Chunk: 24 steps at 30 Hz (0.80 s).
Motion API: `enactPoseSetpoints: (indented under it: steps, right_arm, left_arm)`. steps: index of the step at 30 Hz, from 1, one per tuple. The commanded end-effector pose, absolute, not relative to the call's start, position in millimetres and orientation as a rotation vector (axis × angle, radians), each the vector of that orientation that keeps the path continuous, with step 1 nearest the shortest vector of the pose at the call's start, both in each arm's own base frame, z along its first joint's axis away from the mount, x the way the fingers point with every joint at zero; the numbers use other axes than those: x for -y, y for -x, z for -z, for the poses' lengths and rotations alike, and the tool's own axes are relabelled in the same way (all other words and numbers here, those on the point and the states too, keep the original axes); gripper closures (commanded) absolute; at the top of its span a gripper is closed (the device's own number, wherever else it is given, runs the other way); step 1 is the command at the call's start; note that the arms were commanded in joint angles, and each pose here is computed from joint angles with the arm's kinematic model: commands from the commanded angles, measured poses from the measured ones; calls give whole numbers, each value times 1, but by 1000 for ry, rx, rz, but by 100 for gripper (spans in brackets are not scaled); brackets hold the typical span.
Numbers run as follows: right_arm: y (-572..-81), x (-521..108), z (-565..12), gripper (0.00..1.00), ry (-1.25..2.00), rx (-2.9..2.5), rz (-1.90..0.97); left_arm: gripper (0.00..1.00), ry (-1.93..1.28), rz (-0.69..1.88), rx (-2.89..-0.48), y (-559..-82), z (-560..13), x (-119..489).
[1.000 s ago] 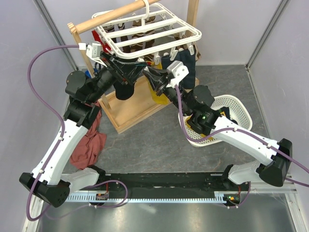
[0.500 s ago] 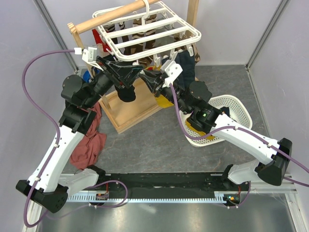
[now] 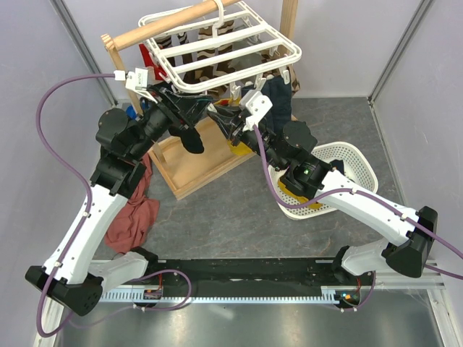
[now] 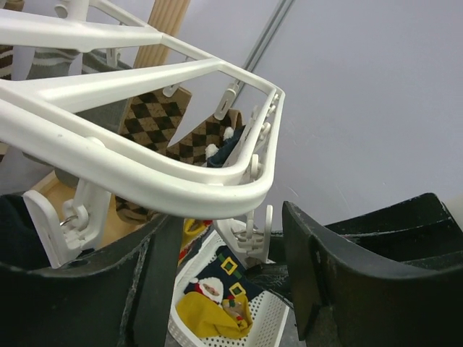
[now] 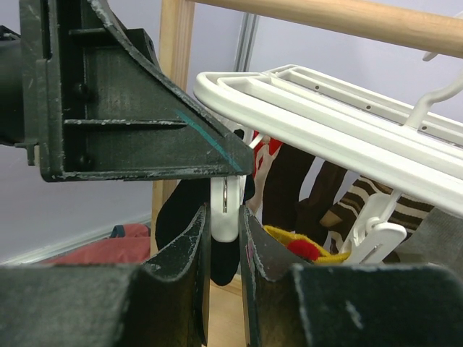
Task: Clip the socks to the hanger
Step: Open the clamp at the hanger.
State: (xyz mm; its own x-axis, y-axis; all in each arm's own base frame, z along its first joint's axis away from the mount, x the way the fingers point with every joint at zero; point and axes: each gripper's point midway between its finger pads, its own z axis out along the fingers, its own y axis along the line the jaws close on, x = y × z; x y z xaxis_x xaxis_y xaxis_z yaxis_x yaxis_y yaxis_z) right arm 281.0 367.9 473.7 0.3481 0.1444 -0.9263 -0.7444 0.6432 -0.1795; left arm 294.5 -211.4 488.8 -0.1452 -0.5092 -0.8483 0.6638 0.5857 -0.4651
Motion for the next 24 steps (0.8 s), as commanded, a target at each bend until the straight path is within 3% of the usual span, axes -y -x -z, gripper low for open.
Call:
enactPoseSetpoints:
  steps: [1,6,11,16,24]
  right_arm:
    - [-275,-369,-496,91,669,-1008,-663]
    - [-275,-369,-494,91,673,-1013,-659]
    - [-276,-368,-492,88,669,-1024,-654]
    - [-279,-365,-491,76,648,-1050,-648]
    - [-280,-345,-488,44,601,-1135,-612]
  left_arm:
    - [40,-105,1066,-1312,-291,-518,209]
    - [51,-117,1075,-1317,-290,-518,211]
    - [72,-126,1041,-1336,-290,-512,208]
    - [87,-140,1017,-1347,-289,-508,206]
    - [93,-152,995,-1344,-290,-507,205]
